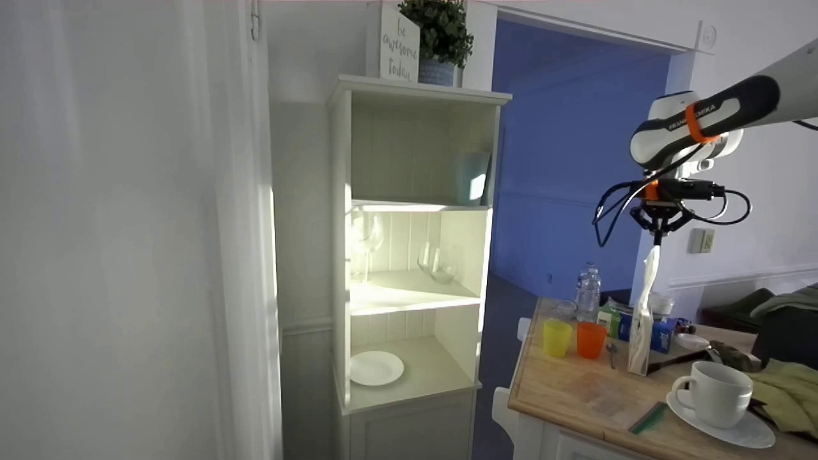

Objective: Pick up tissue and out it on the cup

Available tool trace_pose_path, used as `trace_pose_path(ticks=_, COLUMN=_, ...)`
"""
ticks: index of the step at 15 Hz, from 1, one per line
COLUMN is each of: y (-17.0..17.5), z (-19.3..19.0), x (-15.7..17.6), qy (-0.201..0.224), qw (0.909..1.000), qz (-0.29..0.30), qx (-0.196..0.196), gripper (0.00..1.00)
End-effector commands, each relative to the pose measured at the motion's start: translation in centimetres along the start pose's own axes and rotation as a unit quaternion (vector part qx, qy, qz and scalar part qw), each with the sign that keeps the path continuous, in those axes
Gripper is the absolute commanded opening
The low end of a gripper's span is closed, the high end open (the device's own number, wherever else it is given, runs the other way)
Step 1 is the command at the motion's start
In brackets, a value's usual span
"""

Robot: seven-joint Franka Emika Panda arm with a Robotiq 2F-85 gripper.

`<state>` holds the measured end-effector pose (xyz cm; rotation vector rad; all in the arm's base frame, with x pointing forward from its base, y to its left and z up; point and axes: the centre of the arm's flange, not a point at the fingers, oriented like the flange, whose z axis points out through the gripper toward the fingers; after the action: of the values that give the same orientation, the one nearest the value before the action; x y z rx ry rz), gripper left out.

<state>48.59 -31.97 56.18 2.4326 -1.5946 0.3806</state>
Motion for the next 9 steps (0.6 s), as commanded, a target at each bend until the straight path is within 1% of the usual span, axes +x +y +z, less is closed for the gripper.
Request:
trace_pose_path(ticks=1, y=2.1, z=-3.3, x=-0.4, qy=-0.021, qw=0.9997, qz=0.000, qx=0.015, gripper=0.00)
trace_pose_path(ticks=5, y=3.7, z=-5.6, x=-1.0, qy=-0.028, qw=0.9994, qz=-0.013, qx=0.019, gripper=0.00)
trace_pose_path(ticks=9, y=4.5, z=-6.6, x=-2.4, qy=-0.019, qw=0.9981, qz=-0.051, qx=0.028, gripper=0.00)
